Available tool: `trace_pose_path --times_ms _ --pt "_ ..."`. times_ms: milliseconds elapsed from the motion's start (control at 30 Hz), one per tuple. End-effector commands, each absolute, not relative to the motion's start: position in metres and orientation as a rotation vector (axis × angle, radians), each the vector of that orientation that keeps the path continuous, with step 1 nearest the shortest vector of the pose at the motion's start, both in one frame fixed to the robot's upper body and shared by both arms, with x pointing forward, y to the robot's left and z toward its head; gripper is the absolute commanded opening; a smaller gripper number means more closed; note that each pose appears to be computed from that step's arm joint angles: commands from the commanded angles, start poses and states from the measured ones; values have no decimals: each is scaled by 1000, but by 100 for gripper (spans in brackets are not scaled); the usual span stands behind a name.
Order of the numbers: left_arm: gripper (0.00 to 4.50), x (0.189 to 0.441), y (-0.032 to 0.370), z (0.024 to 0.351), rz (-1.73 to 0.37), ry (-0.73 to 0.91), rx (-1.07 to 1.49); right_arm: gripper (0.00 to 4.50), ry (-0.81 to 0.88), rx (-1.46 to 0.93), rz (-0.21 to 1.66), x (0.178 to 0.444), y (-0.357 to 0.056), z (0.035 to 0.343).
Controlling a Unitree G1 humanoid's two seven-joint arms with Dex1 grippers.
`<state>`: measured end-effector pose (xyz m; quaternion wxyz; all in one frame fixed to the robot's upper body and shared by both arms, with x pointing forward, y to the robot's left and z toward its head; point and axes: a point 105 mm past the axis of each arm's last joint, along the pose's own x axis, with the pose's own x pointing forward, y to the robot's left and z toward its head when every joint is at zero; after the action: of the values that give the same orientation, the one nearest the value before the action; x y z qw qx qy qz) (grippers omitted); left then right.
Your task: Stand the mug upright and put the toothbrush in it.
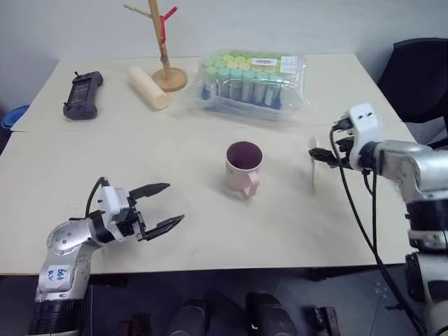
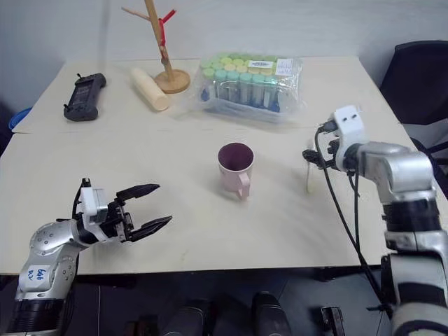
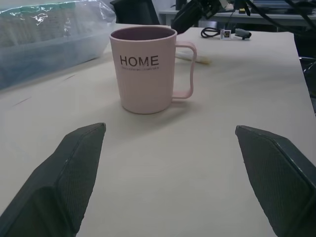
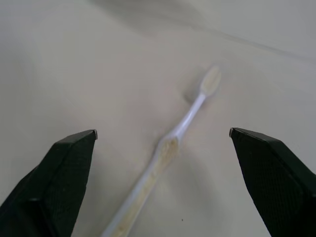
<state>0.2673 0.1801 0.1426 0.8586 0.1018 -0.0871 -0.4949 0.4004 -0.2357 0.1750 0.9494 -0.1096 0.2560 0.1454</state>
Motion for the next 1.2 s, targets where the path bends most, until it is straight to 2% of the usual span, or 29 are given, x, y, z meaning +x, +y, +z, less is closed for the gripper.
trace_pose_path --times_ms 33,133,267,567,600,633,767,833,900,967,1067,1200 --pt "446 263 173 151 -1053 -220 223 450 626 -272 283 407 -241 155" --pt "446 263 172 152 -1048 -225 228 450 686 -261 299 412 -235 145" --pt "450 262 170 152 -1051 -232 241 327 729 -318 339 411 -232 138" --pt "450 260 156 154 -1118 -248 171 34 740 -175 330 412 -236 144" --pt "450 259 154 156 -1127 -252 165 12 721 -164 325 414 -238 146" --pt "450 259 153 158 -1131 -263 165 13 693 -148 334 415 -238 149" --pt "450 259 148 174 -1131 -311 112 13 341 -104 609 421 -202 194" --pt "450 259 147 177 -1131 -313 97 13 228 -110 677 419 -194 208" --pt "450 260 149 181 -1112 -320 71 13 -212 -27 830 406 -169 267" --pt "450 265 153 182 -1074 -324 56 13 -468 68 885 391 -151 301" --pt "450 270 156 182 -1032 -330 43 13 -612 97 981 372 -119 311" --pt "450 277 155 183 -1002 -334 49 13 -675 131 1030 361 -89 301"
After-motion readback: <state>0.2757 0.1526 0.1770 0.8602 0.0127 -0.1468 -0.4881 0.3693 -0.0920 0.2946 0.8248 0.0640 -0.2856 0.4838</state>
